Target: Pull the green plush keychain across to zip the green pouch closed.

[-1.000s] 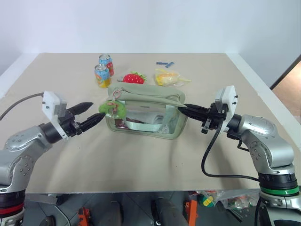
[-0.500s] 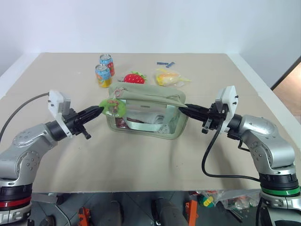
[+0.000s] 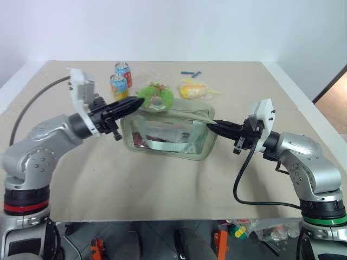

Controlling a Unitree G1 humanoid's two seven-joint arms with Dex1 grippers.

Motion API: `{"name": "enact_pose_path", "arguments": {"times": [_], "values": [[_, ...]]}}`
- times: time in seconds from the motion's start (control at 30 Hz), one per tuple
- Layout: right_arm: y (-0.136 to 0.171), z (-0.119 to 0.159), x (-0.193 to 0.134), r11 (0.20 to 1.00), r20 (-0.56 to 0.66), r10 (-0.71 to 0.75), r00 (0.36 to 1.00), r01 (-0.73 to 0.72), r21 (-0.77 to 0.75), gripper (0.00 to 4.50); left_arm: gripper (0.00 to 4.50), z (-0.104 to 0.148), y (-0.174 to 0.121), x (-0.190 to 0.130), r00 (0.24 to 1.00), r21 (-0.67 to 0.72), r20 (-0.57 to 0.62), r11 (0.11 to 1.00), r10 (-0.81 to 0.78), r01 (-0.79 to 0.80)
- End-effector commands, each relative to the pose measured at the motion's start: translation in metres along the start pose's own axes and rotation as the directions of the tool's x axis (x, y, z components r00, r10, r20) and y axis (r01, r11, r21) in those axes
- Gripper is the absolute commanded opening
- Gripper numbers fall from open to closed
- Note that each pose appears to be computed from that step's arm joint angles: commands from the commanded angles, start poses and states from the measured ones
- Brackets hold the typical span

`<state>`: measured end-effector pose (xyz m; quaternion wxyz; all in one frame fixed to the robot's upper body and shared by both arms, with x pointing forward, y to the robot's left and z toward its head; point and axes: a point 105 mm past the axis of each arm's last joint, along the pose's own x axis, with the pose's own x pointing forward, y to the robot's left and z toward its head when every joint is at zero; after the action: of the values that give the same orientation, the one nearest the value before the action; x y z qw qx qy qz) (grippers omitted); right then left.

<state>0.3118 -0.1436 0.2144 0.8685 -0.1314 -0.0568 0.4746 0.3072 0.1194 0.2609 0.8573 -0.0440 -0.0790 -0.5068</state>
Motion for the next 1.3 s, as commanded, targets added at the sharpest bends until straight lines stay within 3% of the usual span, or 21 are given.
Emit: {"name": "enact_pose_path", "arguments": {"times": [0.03,0.2,0.3,0.53,0.63,0.83,0.9,1.07,1.2,1.3], "values": [[0.002,0.011,-0.001,0.999,0.015,0.002,1.000,-0.001,-0.051,0.00,0.04,0.001,0.002,0.007,1.000,0.037,-0.023,0.999,0.010,-0.009],[0.002,0.012,-0.001,0.999,0.017,-0.007,1.000,0.008,-0.050,0.00,0.04,-0.002,0.006,0.010,0.997,0.044,-0.072,0.999,0.010,-0.007],[0.002,0.012,-0.001,0.999,0.019,-0.008,1.000,0.009,-0.050,0.00,0.85,0.007,0.009,0.010,0.999,0.071,-0.047,0.997,0.026,-0.022],[0.003,0.012,-0.001,0.999,0.024,-0.006,1.000,0.007,-0.046,0.00,3.44,0.028,0.011,0.006,0.999,0.077,0.004,0.996,0.035,-0.035],[0.003,0.010,0.001,0.999,0.026,0.000,1.000,0.001,-0.043,0.00,4.45,0.026,0.009,-0.005,0.999,0.080,-0.044,0.996,0.031,-0.028],[0.002,0.009,0.000,0.999,0.027,0.002,1.000,-0.001,-0.043,0.00,4.45,0.016,0.023,-0.052,0.973,0.143,-0.124,0.974,0.194,-0.176],[0.002,0.009,0.000,0.999,0.027,0.006,1.000,-0.005,-0.038,0.00,4.45,0.003,0.026,-0.069,0.956,0.161,-0.127,0.957,0.263,-0.242],[0.001,0.008,0.001,0.999,0.025,0.011,1.000,-0.010,-0.039,0.00,4.45,-0.024,0.024,-0.071,0.948,0.188,-0.121,0.944,0.295,-0.270],[-0.001,0.009,0.001,0.999,0.023,0.014,1.000,-0.013,-0.041,0.00,3.33,-0.024,0.029,-0.066,0.948,0.207,-0.069,0.934,0.311,-0.291],[-0.002,0.008,0.001,0.999,0.021,0.015,1.000,-0.014,-0.041,0.00,2.22,-0.025,0.034,-0.061,0.951,0.212,-0.048,0.933,0.306,-0.289]]}}
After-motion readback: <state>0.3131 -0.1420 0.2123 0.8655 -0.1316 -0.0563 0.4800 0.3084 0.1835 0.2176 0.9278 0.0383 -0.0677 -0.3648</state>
